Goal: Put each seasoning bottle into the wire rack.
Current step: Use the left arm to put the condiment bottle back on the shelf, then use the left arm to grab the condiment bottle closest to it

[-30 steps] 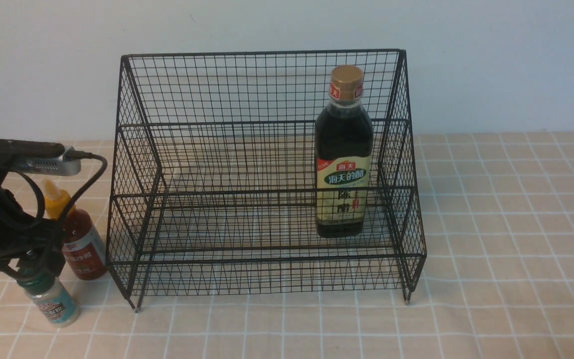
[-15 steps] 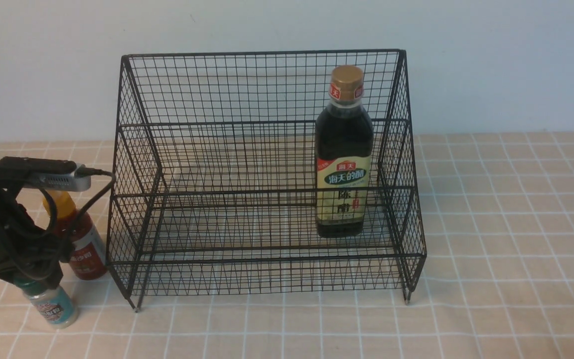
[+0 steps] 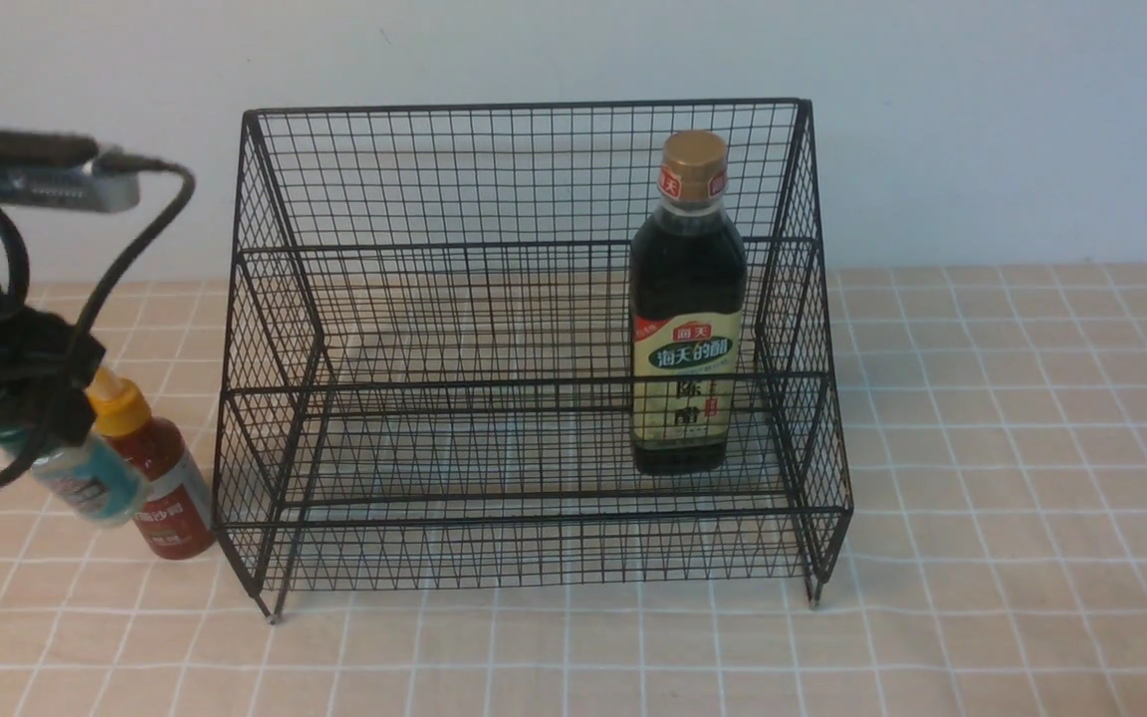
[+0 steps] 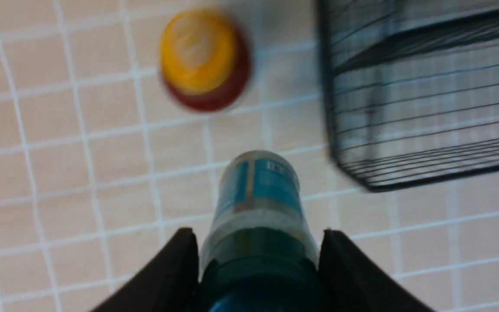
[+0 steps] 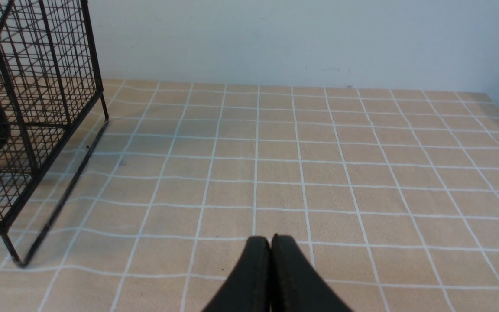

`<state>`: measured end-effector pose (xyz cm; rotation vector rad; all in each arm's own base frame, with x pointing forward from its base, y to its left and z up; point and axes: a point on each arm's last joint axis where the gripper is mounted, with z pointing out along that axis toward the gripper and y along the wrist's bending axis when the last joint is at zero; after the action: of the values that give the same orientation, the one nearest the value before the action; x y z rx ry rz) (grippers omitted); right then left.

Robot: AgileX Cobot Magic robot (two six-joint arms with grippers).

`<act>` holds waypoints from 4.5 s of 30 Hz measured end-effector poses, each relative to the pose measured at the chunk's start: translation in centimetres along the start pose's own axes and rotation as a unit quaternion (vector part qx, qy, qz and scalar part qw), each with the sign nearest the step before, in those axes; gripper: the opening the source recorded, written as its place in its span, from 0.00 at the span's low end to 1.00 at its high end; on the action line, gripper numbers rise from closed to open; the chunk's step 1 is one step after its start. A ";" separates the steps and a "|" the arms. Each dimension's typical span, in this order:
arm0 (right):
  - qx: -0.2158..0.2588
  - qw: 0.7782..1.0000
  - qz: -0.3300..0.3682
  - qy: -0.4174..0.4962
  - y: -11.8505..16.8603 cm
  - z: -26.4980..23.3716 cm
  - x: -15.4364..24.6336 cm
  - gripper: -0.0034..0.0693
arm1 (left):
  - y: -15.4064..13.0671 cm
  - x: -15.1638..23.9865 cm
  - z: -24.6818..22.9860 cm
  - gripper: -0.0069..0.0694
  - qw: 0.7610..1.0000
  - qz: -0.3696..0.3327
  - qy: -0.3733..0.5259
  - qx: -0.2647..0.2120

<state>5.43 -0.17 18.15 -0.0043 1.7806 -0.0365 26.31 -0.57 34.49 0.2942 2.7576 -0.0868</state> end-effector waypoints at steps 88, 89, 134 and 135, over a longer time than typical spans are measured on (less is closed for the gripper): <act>0.000 1.000 0.000 0.000 0.0 0.0 0.0 0.03 | -10.7 -1.4 10.3 0.51 1.000 0.019 -0.007 -0.015; 0.000 1.000 0.000 0.000 0.0 0.0 0.0 0.03 | -10.7 -1.4 10.3 0.51 1.000 0.019 -0.007 -0.015; 0.000 1.000 0.001 0.000 0.0 0.0 0.0 0.03 | 1.8 -3.3 -3.9 0.09 0.986 -0.129 -0.060 -0.092; 0.000 1.000 0.001 0.000 0.0 0.0 0.0 0.03 | 1.8 -3.6 -3.3 0.09 0.988 -0.122 -0.052 -0.085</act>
<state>5.43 -0.17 18.15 -0.0033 1.7806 -0.0357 28.78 0.85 38.81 -0.0904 2.6628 0.0695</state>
